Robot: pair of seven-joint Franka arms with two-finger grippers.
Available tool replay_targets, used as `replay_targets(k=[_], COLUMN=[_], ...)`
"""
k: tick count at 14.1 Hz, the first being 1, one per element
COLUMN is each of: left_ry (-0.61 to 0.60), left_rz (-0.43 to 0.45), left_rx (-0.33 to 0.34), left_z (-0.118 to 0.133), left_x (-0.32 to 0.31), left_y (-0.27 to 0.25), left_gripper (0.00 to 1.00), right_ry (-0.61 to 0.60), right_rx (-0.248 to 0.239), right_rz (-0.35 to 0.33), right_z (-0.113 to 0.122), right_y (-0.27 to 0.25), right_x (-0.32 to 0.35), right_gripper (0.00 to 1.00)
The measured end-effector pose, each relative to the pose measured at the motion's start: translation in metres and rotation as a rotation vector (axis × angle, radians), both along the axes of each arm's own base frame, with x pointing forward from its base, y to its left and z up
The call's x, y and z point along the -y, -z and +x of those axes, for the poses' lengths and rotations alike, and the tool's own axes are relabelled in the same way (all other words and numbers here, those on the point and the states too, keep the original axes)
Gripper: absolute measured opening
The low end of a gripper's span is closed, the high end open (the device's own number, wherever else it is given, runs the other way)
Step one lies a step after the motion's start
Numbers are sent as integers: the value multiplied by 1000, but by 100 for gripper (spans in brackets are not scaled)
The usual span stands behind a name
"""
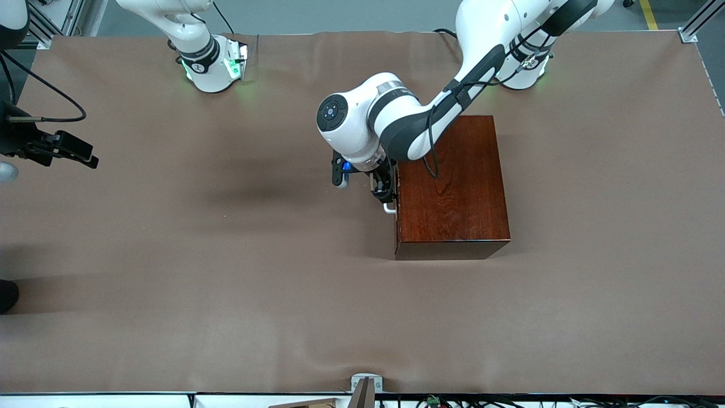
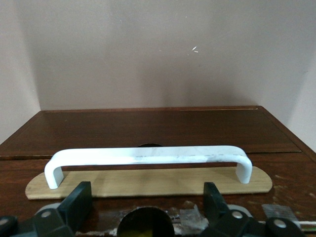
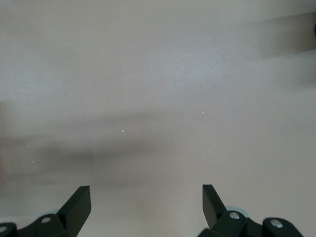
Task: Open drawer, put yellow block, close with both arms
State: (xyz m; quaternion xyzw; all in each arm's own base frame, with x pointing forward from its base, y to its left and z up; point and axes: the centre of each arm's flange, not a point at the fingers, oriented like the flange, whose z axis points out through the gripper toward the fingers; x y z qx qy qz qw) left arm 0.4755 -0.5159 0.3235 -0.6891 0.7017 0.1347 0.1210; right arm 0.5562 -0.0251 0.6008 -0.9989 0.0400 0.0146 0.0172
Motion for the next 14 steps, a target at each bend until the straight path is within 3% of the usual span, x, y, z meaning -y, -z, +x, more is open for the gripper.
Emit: replay_targets(k=[5,8,11,14], left_ry=[6,11,-72,-255], left_rz=[3,-54,-159,-236], left_rx=[6,37,104,171], left_z=[-2,1,5,25], left_x=[2,10,22,15], left_y=[1,3,-1,-33], left_gripper=[100,100,100,100], right_ry=[-2,-2,-3,-4], right_rx=[-4,-4,1,2], right_rz=[0,0,0,0], right_z=[1,1,1,1], right_y=[2,2,1,0], right_x=[-1,-1,-2,-2], right_gripper=[100,100,100,100])
